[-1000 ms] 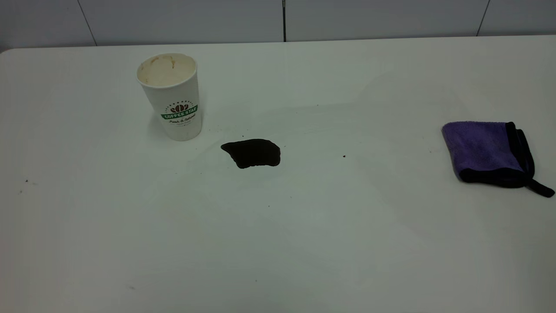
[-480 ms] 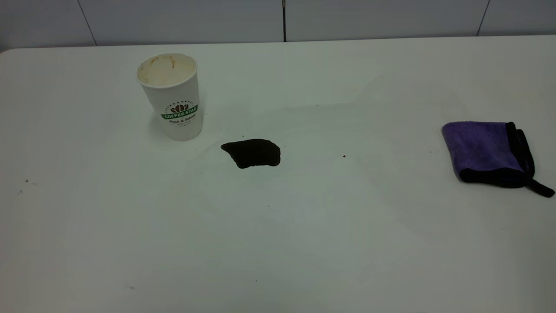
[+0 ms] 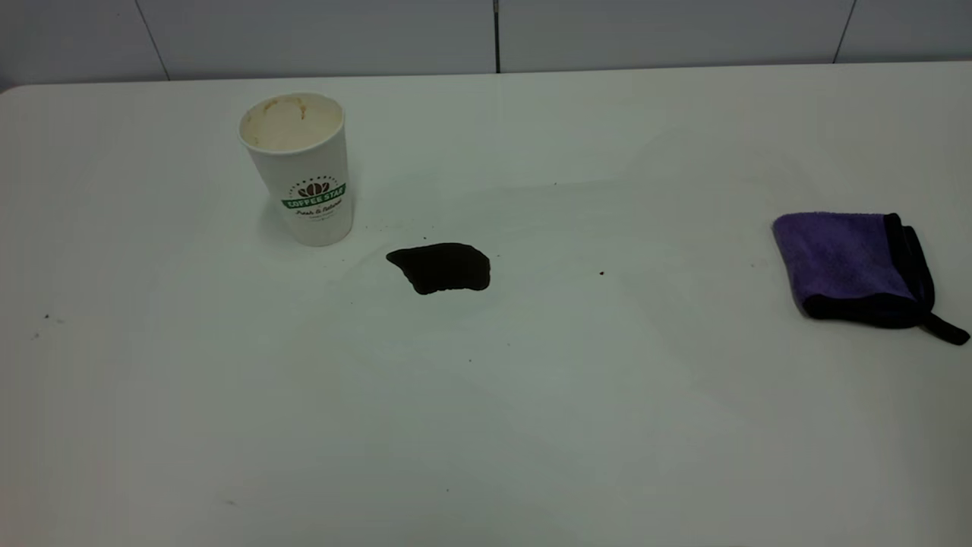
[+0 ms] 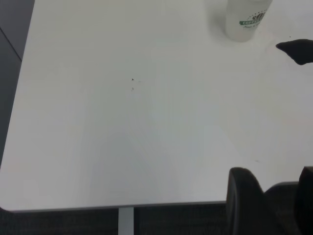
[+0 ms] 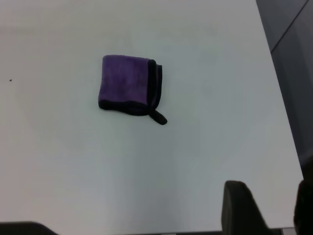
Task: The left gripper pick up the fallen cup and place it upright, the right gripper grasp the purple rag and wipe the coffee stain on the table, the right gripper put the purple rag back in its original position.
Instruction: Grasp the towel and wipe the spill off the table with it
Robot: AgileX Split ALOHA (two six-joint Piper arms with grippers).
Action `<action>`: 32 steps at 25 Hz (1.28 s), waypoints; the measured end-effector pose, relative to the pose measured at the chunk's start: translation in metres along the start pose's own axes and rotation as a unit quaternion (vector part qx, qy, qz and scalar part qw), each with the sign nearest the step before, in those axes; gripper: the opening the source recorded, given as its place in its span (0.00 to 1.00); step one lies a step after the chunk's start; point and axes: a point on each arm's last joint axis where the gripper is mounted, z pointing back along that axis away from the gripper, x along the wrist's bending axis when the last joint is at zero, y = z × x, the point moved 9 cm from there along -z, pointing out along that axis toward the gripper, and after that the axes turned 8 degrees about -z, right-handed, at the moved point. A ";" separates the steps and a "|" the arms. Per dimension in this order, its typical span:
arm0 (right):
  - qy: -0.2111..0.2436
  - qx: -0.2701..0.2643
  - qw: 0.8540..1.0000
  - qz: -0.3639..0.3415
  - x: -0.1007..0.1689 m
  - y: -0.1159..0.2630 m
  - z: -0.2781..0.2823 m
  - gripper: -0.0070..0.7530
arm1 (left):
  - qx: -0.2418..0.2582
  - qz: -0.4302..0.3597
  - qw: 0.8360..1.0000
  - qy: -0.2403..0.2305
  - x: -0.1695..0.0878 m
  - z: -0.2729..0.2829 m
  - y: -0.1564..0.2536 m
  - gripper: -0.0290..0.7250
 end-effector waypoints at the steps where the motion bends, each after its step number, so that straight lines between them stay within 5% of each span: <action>1: 0.003 0.006 1.000 -0.001 0.002 -0.016 -0.008 0.48 | 0.000 0.000 1.000 0.000 0.000 0.000 0.000 0.41; 6: 0.009 0.061 0.998 0.022 0.016 -0.072 -0.074 0.84 | 0.000 0.000 1.000 0.000 0.000 0.000 0.000 0.41; 9: 0.003 0.090 0.995 0.037 0.027 -0.089 -0.125 0.95 | 0.000 0.000 1.000 0.000 0.000 0.000 0.000 0.41; 14: -0.008 0.140 0.989 0.044 0.042 -0.086 -0.209 0.97 | -0.001 0.000 1.000 0.000 0.000 0.000 0.000 0.41; 23: -0.023 0.255 0.966 0.032 0.063 -0.016 -0.351 0.97 | -0.001 0.000 1.000 0.000 0.000 0.000 0.000 0.41; 32: -0.033 0.305 0.950 0.057 0.082 0.014 -0.431 0.97 | -0.002 0.000 1.000 0.000 0.000 0.000 0.000 0.41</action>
